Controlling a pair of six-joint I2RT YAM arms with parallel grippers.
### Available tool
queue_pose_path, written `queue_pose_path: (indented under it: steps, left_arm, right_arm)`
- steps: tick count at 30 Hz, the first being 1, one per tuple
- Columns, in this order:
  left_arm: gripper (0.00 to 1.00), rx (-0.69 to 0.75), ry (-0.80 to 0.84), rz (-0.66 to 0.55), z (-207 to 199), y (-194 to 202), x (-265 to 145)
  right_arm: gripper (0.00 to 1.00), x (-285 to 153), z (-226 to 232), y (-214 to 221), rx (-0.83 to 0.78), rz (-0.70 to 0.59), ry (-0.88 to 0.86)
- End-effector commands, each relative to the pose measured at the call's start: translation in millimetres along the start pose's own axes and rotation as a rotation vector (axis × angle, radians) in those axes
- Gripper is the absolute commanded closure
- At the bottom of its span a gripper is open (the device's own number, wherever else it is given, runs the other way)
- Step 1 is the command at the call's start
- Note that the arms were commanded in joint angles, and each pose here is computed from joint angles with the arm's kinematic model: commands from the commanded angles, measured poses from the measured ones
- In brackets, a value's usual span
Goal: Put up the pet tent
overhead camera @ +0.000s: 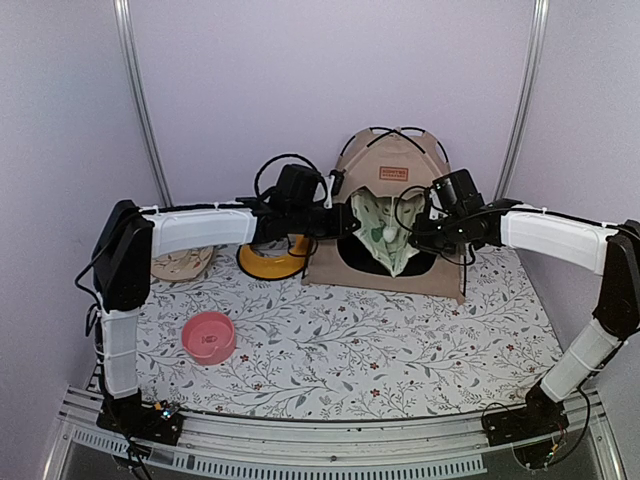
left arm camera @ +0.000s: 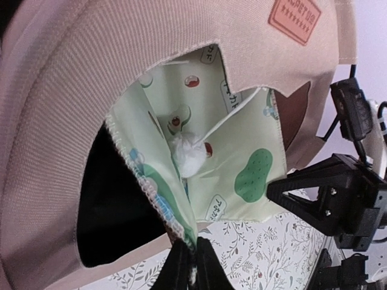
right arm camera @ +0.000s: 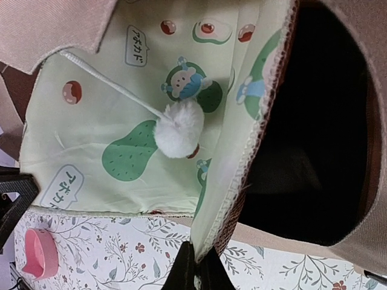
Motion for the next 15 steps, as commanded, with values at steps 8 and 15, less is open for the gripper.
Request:
queue_pose_path:
  steps: [8, 15]
  left_arm:
    - [0.93, 0.007, -0.035, 0.025, 23, 12, 23]
    - [0.93, 0.016, -0.051, 0.033, 28, 13, 30]
  right_arm:
    - [0.94, 25, -11, 4, -0.016, -0.003, 0.046]
    - [0.95, 41, -23, 18, -0.027, 0.038, 0.091]
Point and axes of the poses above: each gripper's point midway between its finger pads, its own x axis out along the fingers, its own z axis along the line the jaws close on, y = z × x, the point moved 2 cm from there along -x, back along the fingers, and after that the axes turned 1 degree about x, right-handed, at the moved point
